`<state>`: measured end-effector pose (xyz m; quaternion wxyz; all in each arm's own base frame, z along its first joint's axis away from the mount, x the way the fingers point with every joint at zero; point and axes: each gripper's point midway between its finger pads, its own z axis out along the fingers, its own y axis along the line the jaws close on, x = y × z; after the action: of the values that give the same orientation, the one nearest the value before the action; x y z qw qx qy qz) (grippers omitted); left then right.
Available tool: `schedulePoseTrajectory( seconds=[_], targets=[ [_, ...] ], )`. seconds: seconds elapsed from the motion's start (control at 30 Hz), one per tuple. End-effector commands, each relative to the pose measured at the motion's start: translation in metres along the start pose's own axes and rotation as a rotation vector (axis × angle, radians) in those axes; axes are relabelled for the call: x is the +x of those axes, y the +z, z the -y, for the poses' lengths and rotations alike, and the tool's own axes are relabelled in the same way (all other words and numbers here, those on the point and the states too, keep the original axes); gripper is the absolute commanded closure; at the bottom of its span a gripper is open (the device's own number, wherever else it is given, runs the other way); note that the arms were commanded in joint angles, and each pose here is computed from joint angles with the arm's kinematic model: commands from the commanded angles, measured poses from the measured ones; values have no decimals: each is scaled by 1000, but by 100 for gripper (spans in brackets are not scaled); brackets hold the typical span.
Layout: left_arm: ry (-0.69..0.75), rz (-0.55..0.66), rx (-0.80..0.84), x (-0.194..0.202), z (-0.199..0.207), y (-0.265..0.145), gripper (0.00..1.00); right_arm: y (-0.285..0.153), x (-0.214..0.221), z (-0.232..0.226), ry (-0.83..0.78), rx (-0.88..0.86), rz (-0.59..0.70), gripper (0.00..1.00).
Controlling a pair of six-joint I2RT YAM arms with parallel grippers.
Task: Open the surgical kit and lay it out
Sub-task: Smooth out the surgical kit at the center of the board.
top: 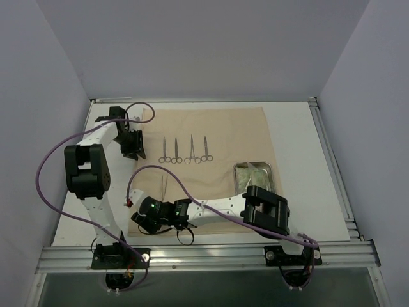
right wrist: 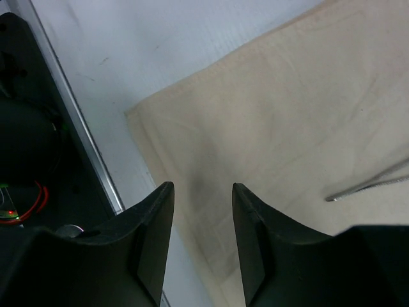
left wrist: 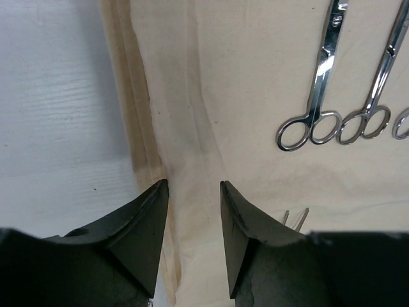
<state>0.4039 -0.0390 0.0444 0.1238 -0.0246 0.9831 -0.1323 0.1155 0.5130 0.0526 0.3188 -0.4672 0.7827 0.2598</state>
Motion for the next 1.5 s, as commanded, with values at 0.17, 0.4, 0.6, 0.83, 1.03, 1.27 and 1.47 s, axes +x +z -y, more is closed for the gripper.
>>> schedulePoseTrajectory(
  seconds=[0.17, 0.4, 0.6, 0.83, 1.03, 1.27, 1.47],
  targets=[
    [39, 146, 58, -22, 14, -22, 51, 19, -16, -22, -82, -39, 58, 60],
    [93, 171, -16, -50, 16, 4, 47, 40, 10, -20, -91, -1, -12, 58],
    [78, 140, -32, -54, 12, 28, 54, 57, 40, -15, -103, 17, -111, 74],
    [87, 138, -31, -55, 11, 37, 78, 43, 39, -37, -120, -75, -120, 100],
    [85, 125, -41, -56, 8, 45, 86, 31, 34, -49, -132, -152, -126, 100],
    [100, 128, -56, -61, 4, 50, 87, 23, 18, -61, -109, -292, -92, 100],
    [106, 120, -57, -58, 3, 55, 87, 22, 20, -56, -49, -343, -98, 90]
  ],
)
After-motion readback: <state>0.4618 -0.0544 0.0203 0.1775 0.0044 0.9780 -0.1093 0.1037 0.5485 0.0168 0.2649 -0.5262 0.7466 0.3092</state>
